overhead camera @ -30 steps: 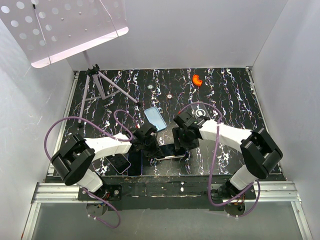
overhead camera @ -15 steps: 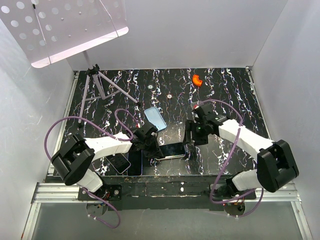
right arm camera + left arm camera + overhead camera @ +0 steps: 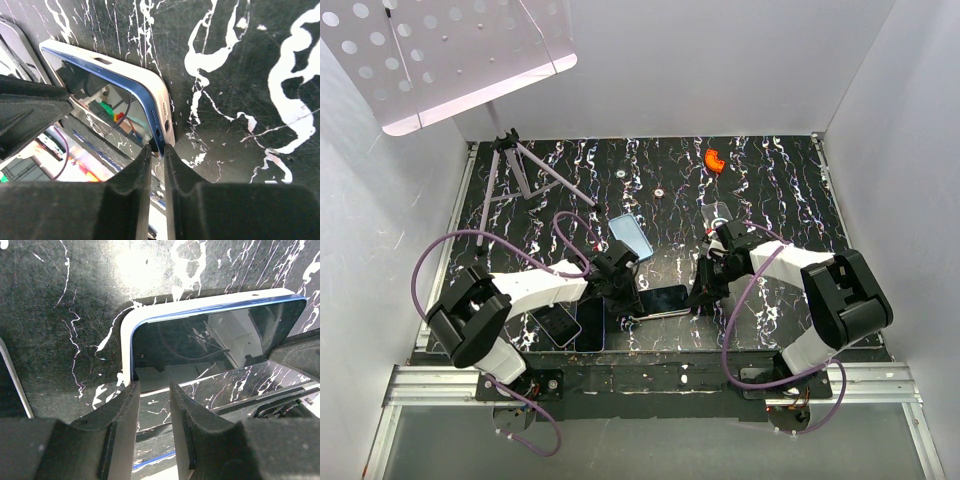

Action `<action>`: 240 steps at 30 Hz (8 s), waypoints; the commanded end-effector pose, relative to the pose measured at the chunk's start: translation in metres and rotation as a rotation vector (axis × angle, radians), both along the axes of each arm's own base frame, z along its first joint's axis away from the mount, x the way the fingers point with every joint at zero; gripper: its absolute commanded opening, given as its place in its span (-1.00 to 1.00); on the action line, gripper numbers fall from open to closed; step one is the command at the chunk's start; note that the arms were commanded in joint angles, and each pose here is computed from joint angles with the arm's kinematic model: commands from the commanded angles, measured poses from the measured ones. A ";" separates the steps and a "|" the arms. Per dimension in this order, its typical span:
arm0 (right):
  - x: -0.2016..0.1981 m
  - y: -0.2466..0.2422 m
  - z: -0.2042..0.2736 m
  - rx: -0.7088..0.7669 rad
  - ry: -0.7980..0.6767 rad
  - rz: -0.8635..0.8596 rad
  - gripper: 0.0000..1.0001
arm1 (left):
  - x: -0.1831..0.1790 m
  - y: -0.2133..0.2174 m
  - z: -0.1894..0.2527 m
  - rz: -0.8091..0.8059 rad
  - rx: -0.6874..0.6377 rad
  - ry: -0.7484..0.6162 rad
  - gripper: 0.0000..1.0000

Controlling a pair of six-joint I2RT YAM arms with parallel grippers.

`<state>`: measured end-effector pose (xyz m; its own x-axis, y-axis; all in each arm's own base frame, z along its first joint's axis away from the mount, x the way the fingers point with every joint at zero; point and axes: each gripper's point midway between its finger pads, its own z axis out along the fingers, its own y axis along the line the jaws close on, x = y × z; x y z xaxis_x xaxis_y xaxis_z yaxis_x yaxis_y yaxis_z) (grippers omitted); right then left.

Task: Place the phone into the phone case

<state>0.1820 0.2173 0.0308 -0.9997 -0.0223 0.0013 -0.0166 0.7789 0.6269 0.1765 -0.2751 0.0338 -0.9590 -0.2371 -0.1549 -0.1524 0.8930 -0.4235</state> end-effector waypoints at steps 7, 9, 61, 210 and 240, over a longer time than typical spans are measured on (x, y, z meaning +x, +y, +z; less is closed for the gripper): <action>-0.001 0.015 -0.006 0.057 0.014 0.020 -0.97 | 0.010 -0.004 0.001 -0.054 0.035 -0.041 -0.01; -0.005 0.016 -0.007 0.034 0.018 0.029 -0.97 | 0.012 -0.010 0.004 -0.068 0.024 -0.049 0.14; -0.004 -0.036 -0.067 -0.658 -0.056 0.090 -0.70 | -0.002 -0.026 -0.044 -0.085 0.120 0.082 -0.56; 0.042 -0.073 0.137 0.030 -0.313 -0.256 0.04 | 0.069 -0.168 0.018 -0.290 -0.370 -0.022 -0.37; 0.042 -0.067 0.106 0.051 -0.224 -0.223 0.04 | 0.176 0.032 0.014 -0.005 0.319 -0.105 0.01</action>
<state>0.2241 0.1489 0.1382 -0.9539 0.2209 -0.2034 0.0366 0.7578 0.6514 0.3461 -0.2448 0.0433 -0.9403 -0.1632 -0.2987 -0.1192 0.9799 -0.1599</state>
